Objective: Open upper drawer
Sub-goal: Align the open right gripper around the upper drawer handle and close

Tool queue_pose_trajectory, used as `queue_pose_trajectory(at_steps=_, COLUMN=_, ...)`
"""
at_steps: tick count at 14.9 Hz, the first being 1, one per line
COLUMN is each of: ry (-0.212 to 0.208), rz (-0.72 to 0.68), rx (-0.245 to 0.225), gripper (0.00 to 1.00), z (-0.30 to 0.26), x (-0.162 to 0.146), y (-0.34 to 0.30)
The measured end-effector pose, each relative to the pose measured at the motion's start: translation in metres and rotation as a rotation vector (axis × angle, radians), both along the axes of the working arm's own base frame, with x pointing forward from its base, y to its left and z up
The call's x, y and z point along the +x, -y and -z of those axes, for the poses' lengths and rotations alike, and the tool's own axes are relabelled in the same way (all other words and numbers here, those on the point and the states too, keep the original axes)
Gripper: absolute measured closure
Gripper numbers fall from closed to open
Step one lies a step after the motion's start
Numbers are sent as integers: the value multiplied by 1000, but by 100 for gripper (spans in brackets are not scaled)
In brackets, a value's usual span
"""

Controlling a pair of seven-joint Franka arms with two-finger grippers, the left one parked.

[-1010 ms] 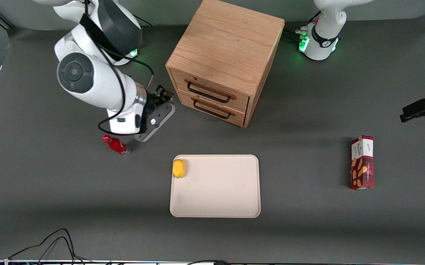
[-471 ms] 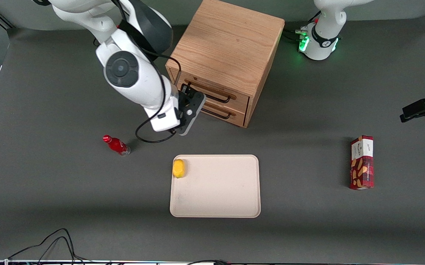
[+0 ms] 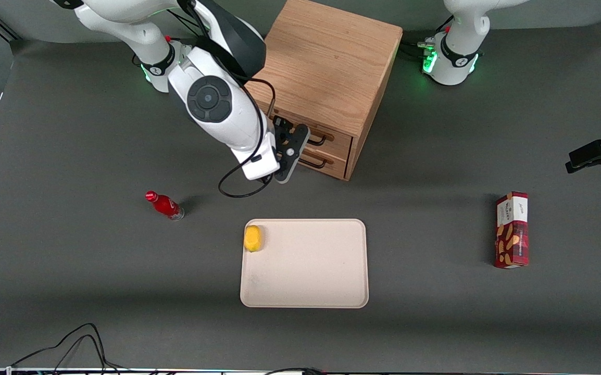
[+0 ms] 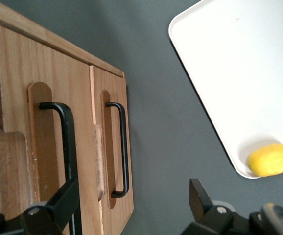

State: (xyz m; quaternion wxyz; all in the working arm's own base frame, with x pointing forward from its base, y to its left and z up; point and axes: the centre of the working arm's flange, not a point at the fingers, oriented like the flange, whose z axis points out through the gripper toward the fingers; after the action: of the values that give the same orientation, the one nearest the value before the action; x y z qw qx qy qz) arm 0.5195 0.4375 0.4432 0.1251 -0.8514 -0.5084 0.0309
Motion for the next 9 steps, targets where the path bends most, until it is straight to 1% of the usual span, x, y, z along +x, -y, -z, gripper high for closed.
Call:
queue_pose_trajectory(at_steps=5, ry=1, rz=-25, rx=-11, gripper=0, z=12, x=-26, y=-6)
queue_pose_trajectory(at_steps=9, ry=4, rz=-30, rx=-22, gripper=0, z=14, x=-35, y=-3)
